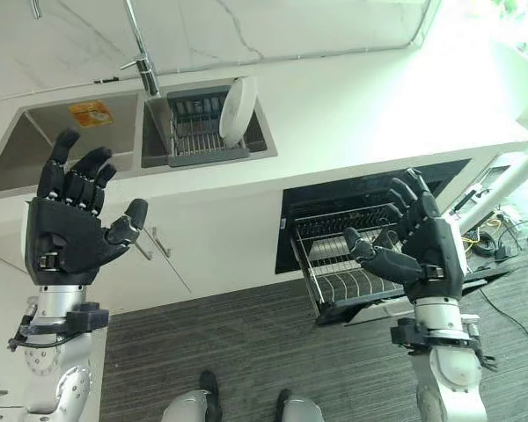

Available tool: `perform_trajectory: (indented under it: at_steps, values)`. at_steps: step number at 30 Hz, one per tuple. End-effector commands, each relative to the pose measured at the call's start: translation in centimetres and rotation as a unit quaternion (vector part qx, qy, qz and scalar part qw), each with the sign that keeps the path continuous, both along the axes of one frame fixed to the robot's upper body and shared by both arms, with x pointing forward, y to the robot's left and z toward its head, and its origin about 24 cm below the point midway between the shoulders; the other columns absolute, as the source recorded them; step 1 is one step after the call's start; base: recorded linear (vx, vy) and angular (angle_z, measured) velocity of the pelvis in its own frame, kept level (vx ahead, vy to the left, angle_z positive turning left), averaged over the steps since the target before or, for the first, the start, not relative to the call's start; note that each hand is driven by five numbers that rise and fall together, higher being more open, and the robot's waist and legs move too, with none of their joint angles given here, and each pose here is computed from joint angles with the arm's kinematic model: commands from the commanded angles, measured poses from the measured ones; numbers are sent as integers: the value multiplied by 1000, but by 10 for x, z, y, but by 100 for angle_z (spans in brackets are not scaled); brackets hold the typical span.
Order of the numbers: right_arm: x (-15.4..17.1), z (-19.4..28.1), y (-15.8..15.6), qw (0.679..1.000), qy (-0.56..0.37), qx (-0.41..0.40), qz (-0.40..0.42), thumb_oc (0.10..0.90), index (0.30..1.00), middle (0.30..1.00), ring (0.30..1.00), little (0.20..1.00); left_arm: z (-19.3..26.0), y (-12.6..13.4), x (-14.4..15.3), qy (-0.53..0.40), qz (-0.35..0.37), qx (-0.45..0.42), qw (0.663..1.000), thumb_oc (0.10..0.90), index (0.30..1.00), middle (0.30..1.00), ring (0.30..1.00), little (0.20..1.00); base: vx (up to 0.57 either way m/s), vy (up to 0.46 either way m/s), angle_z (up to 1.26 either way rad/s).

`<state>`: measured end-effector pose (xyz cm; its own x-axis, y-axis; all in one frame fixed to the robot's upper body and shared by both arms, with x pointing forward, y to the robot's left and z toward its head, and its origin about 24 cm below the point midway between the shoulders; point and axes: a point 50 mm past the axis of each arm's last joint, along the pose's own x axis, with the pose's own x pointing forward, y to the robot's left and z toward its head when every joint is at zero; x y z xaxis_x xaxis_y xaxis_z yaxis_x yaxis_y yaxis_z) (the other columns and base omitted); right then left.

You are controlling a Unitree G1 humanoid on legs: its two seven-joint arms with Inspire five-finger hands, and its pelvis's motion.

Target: Place the dishes in the dishwasher.

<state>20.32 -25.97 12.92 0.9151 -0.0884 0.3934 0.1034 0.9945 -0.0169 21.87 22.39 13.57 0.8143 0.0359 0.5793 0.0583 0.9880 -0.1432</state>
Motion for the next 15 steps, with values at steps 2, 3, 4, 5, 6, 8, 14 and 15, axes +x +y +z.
perform_trajectory:
  at_steps: [2,3,4,5,6,8,14,15]
  values:
    - [2,49,12,988,-156,-18,14,800,900,900,900,900,47,-5,-7,-121,-26,68,990,800,900,900,900,900,153,264,17]
    - [2,49,13,987,-160,-14,13,800,900,900,900,900,49,-5,-6,-123,-30,69,989,800,900,900,900,900,139,221,24]
    - [3,49,14,986,-164,-8,11,800,900,900,900,900,50,-6,-5,-126,-35,73,989,800,900,900,900,900,165,232,27]
    - [3,49,15,986,-165,-3,11,800,900,900,900,900,52,-8,-5,-129,-37,80,988,800,900,900,900,900,150,249,29]
    - [3,48,16,986,-165,0,10,800,900,900,900,900,53,-10,-5,-130,-39,86,987,800,900,900,900,900,145,295,30]
    - [1,43,21,987,-160,0,11,800,900,900,900,900,51,-13,-5,-130,-47,96,986,800,900,900,900,900,113,294,31]
    - [5,43,14,989,-142,19,35,800,900,900,900,900,57,-14,-3,-140,2,145,979,800,900,900,900,900,143,10,16]
    - [2,42,6,988,-147,34,37,800,900,900,900,900,57,-7,-2,-134,22,149,980,800,900,900,900,900,293,-239,-8]
